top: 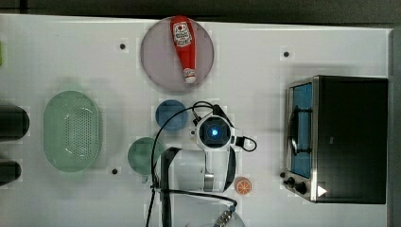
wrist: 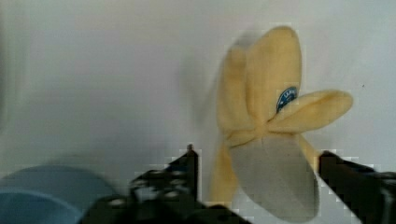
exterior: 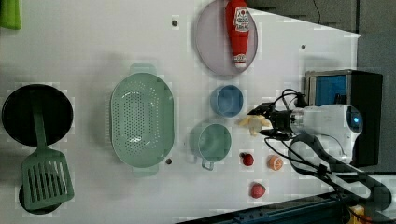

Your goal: Pick banana from table and place on oven.

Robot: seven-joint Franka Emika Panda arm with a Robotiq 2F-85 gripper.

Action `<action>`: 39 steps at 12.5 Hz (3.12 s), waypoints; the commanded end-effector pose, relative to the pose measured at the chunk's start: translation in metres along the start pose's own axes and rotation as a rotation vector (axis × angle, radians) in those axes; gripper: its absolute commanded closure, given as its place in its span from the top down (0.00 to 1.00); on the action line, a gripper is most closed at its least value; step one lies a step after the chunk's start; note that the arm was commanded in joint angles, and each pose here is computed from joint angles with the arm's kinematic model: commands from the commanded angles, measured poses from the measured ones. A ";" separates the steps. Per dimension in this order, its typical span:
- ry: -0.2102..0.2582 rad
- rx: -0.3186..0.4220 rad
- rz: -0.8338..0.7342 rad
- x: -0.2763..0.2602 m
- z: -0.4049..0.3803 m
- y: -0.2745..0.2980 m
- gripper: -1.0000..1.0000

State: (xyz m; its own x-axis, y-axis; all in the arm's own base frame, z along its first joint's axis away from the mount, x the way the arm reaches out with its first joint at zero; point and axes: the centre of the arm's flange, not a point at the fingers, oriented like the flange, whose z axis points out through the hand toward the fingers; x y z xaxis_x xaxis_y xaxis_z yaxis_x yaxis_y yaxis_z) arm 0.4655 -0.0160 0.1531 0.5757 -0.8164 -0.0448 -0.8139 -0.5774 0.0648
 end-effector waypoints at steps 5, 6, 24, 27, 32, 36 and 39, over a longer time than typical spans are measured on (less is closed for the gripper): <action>0.019 0.025 0.034 0.003 -0.008 -0.002 0.22; 0.023 0.032 0.032 0.003 -0.012 -0.004 0.22; 0.045 0.122 0.148 0.113 -0.407 0.079 0.22; 0.039 0.102 0.075 0.171 -0.376 0.130 0.22; 0.157 0.041 -0.094 0.257 -0.320 0.186 0.22; 0.152 -0.045 -0.202 0.292 -0.295 0.217 0.22; 0.139 -0.063 -0.258 0.297 -0.288 0.223 0.36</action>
State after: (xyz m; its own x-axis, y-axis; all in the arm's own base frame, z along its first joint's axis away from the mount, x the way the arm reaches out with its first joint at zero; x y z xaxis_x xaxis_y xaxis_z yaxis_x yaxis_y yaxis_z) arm 0.4604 -0.3931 0.3958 0.6856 -0.7279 -0.0124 -0.7148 -0.6763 0.1783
